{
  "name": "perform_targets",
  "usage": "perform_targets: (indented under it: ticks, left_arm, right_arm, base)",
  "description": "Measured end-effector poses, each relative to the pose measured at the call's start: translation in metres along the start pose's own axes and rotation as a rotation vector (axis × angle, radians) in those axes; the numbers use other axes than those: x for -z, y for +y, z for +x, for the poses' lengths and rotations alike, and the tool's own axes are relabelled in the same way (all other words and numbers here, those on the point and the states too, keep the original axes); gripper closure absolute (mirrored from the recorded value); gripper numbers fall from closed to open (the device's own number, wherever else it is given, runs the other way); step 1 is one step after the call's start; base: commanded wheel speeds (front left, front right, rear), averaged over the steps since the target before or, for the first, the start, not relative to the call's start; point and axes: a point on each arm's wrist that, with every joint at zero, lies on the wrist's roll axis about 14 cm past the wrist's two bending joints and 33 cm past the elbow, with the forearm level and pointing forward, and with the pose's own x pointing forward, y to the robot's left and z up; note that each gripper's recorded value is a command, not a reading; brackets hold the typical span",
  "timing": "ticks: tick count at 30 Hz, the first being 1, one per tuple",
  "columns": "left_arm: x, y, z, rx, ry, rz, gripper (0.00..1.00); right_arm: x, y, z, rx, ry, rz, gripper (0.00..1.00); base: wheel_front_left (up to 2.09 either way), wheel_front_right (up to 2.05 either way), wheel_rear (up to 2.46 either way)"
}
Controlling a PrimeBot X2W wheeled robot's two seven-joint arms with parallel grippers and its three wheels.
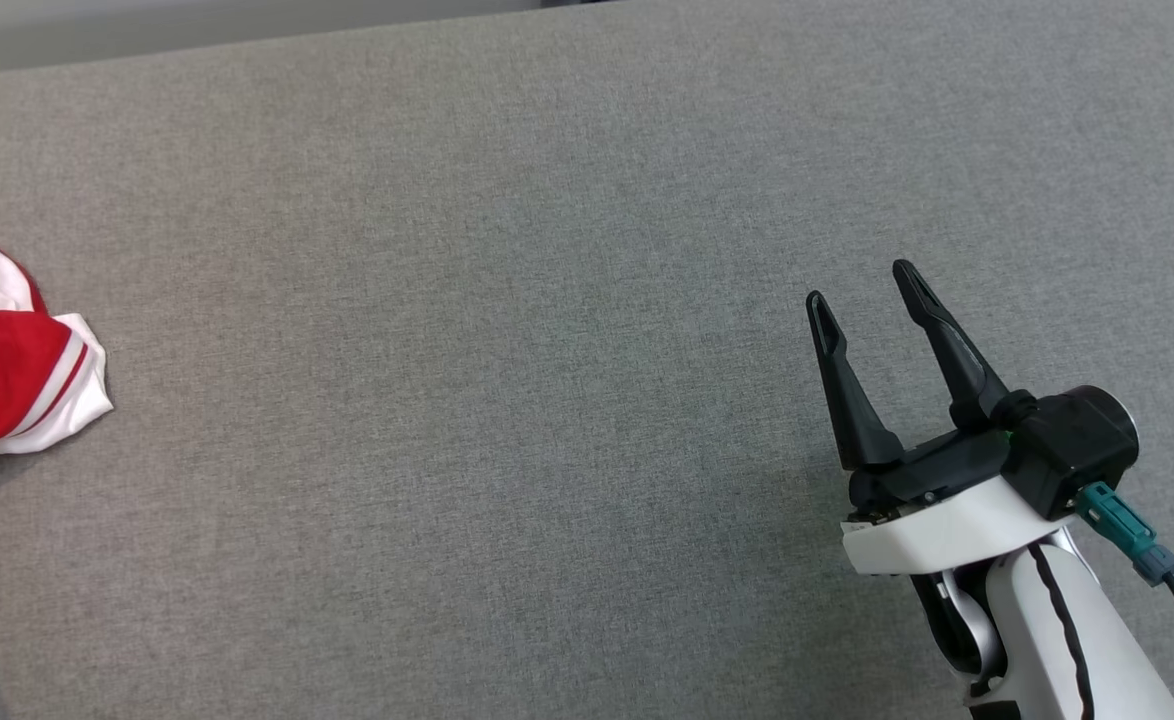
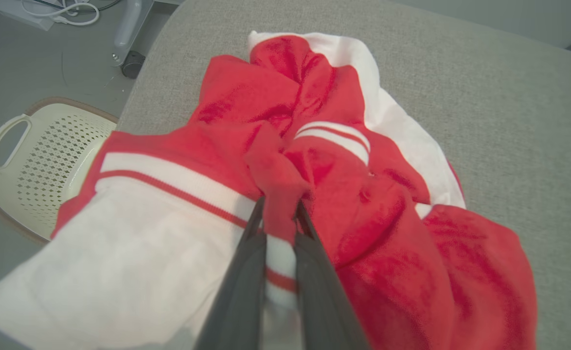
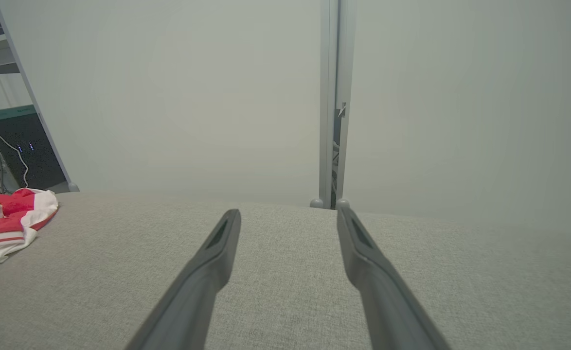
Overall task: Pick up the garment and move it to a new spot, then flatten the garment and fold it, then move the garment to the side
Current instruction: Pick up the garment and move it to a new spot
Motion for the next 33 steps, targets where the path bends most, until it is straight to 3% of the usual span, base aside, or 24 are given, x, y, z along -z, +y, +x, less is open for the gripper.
perform_targets:
  ticks: [9,14,24,33]
  left_arm:
    - [-0.038,-0.009,-0.027,0.033,-0.139,0.058,1.0]
    - [-0.075,-0.024,-0.056,0.06,-0.26,0.149,1.0]
    - [-0.122,-0.092,-0.118,0.178,-0.457,0.366,1.0]
    - [-0.136,-0.19,-0.169,0.374,-0.599,0.53,1.0]
  right_arm:
    - [-0.014,0.005,-0.006,-0.006,-0.028,0.008,0.0]
    - [-0.028,0.007,-0.012,-0.002,-0.059,0.017,0.0]
    - [-0.054,0.0,-0.038,0.038,-0.113,0.019,0.0]
    - [-0.077,-0.017,-0.063,0.107,-0.168,0.003,0.0]
  base:
    - [0.0,0.0,0.0]
    - [0.0,0.0,0.0]
    - [0.0,0.0,0.0]
    - [0.0,0.0,0.0]
